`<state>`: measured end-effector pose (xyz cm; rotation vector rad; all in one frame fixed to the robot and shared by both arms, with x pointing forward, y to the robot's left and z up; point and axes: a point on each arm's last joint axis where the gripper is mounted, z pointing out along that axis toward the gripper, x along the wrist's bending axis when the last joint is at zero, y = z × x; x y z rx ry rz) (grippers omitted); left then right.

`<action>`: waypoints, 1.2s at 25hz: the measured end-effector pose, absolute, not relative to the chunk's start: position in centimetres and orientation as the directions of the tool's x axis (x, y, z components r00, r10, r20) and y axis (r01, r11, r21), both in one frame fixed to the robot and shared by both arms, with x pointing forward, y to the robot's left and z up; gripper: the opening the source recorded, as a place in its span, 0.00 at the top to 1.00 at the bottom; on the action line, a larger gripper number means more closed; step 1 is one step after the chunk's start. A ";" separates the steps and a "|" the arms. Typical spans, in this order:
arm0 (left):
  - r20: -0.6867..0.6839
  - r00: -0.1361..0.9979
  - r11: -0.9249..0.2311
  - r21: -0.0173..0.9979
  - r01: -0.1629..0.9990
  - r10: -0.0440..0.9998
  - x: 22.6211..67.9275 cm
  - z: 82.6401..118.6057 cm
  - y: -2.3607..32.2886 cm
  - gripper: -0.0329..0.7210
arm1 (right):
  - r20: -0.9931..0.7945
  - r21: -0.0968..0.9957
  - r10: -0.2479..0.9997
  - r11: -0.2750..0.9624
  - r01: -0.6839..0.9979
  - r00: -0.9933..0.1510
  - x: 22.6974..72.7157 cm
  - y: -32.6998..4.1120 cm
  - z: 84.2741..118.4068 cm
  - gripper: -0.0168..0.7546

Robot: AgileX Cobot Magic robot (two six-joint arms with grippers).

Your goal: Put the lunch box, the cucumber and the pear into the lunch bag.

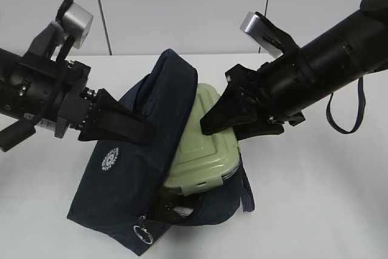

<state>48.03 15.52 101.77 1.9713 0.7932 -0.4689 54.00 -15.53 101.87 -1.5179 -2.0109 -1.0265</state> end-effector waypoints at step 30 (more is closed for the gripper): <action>-0.618 0.717 -0.365 0.618 0.696 0.323 47.9 101.9 15.5 0.98 | 0.588 0.452 0.616 0.289 0.844 -0.525 55.8 -12.6 103.5 0.23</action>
